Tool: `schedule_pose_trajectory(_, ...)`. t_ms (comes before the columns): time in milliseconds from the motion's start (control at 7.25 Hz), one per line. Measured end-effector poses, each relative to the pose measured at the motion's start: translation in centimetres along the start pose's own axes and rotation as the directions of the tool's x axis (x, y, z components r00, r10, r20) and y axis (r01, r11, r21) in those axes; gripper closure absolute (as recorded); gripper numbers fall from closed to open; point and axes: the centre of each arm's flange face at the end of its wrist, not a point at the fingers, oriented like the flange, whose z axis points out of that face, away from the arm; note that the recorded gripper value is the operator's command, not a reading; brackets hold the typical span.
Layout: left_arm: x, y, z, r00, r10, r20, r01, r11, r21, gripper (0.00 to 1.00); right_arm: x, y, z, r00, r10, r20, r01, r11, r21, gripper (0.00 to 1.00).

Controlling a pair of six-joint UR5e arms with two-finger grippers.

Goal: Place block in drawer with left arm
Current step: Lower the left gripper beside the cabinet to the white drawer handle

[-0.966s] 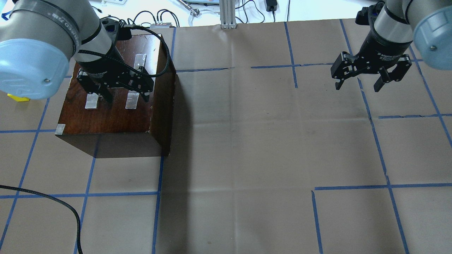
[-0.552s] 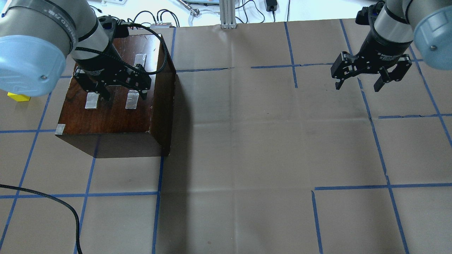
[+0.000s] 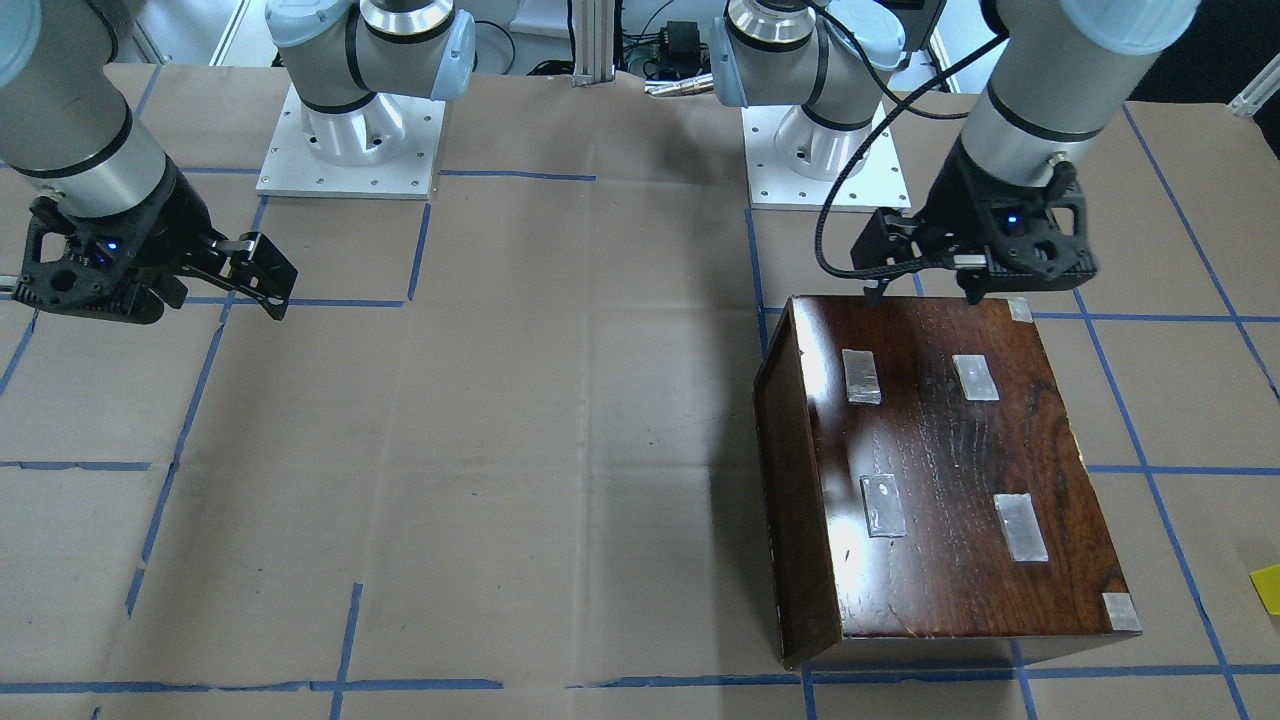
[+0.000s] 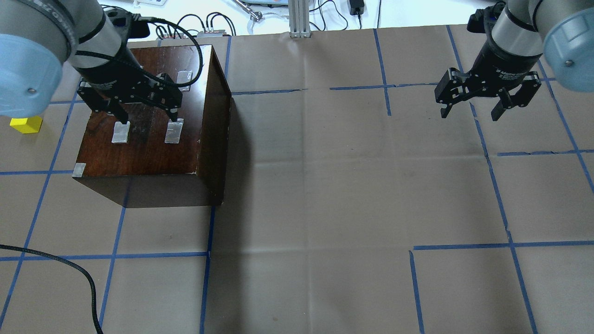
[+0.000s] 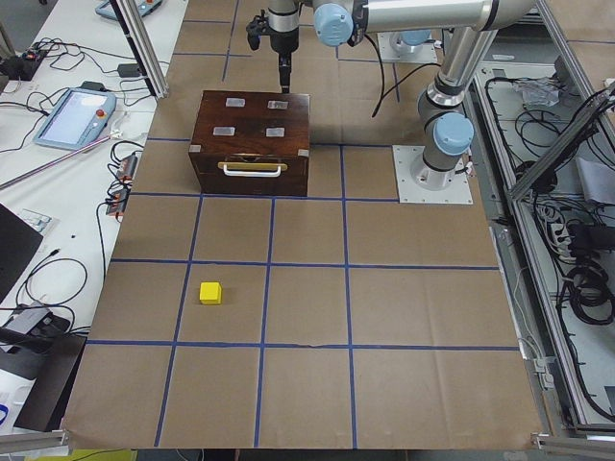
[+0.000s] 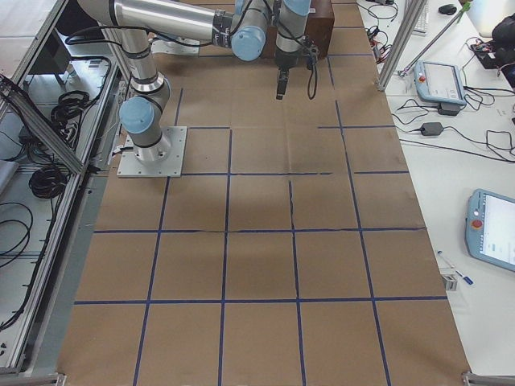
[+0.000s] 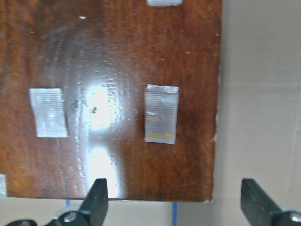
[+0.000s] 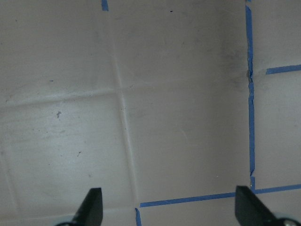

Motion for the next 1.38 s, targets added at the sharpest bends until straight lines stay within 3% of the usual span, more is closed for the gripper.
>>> schedule_pose_trajectory(276, -9.5, -1.7, 0.0, 1.0, 0.023, 0.009, -0.023, 1.0, 0.002, 0.01, 0.0, 0.0, 0.0, 1.0, 0.0, 0.0, 0.0, 1.0, 0.0, 0.0)
schedule_pose_trajectory(690, -20.7, -5.6, 3.7, 0.999, -0.016, -0.037, 0.015, 0.999, -0.031, 0.01, 0.0, 0.0, 0.0, 1.0, 0.0, 0.0, 0.0, 1.0, 0.0, 0.0)
schedule_pose_trajectory(1103, -25.5, -8.6, 9.4, 0.979, 0.022, -0.201, -0.029, 0.999, -0.03, 0.01, 0.0, 0.0, 0.0, 1.0, -0.001, 0.0, 0.001, 1.0, 0.0, 0.0)
schedule_pose_trajectory(1379, -26.2, -9.2, 12.0, 0.963, 0.058, -0.264, -0.068, 0.997, -0.03, 0.01, 0.0, 0.0, 0.0, 1.0, -0.001, 0.0, 0.001, 1.0, -0.001, 0.0)
